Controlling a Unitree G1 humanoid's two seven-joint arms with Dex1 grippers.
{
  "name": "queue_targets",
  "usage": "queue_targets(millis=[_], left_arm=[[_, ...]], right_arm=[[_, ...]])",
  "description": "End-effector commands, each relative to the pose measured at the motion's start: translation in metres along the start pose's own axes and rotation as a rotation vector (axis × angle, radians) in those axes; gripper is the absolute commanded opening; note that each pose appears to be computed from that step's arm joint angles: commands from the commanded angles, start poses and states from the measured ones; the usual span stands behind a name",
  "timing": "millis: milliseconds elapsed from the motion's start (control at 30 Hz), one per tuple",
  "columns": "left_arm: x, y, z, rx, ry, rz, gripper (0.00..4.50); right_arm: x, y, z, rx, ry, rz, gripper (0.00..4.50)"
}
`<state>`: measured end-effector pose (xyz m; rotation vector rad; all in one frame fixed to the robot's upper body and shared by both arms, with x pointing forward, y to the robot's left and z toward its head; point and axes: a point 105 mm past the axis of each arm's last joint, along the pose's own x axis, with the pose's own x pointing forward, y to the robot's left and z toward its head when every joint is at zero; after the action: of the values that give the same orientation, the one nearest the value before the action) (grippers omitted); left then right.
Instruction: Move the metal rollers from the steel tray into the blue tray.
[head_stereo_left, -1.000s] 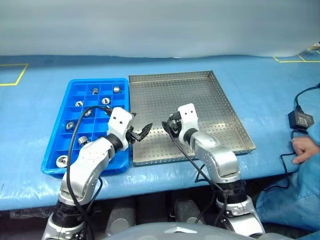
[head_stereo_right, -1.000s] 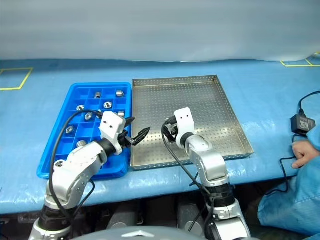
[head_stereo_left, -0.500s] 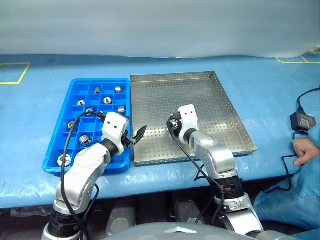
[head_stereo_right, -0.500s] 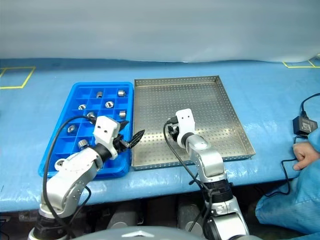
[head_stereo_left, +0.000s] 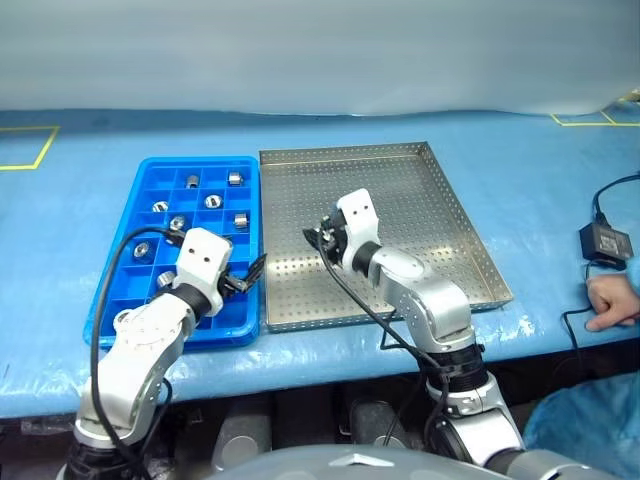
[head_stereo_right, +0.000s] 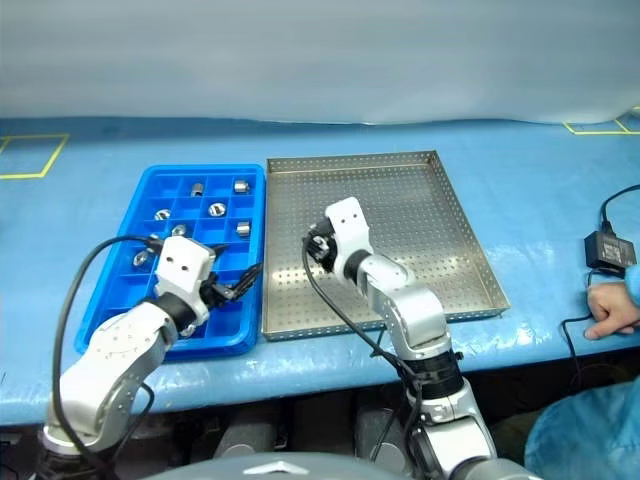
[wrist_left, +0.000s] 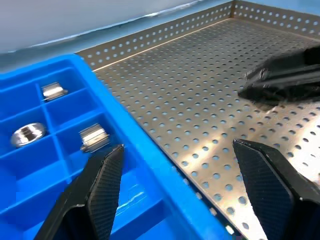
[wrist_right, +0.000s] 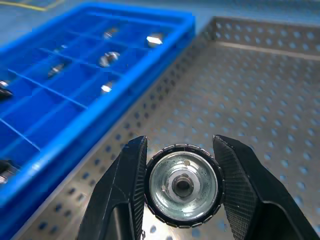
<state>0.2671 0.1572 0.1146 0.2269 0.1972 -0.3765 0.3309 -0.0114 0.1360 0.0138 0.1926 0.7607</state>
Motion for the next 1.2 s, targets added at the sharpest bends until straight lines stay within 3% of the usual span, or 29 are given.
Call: queue_targets(millis=[33,267,433,933,1133,1200], left_arm=[[-0.015,0.013,0.009,0.033,-0.022,0.089,3.8],[-0.034,0.02,-0.002,0.003,0.016,0.189,3.8],[-0.039,0.016,-0.003,-0.017,0.011,0.213,3.8],[-0.045,0.015,-0.003,-0.017,0.012,0.255,3.8],[-0.039,0.013,0.0,-0.015,0.0,0.237,3.8],[-0.034,0.01,0.001,-0.016,-0.008,0.215,3.8]], right_arm=[[0.012,0.031,0.022,-0.034,-0.068,0.158,1.69],[0.053,0.076,0.024,-0.103,-0.05,0.338,1.69],[0.072,0.091,0.014,-0.126,-0.01,0.398,1.69],[0.097,0.08,0.004,-0.209,0.047,0.35,1.69],[0.094,0.071,0.019,-0.228,-0.037,0.256,3.64],[0.085,0.059,0.027,-0.185,-0.077,0.207,3.64]])
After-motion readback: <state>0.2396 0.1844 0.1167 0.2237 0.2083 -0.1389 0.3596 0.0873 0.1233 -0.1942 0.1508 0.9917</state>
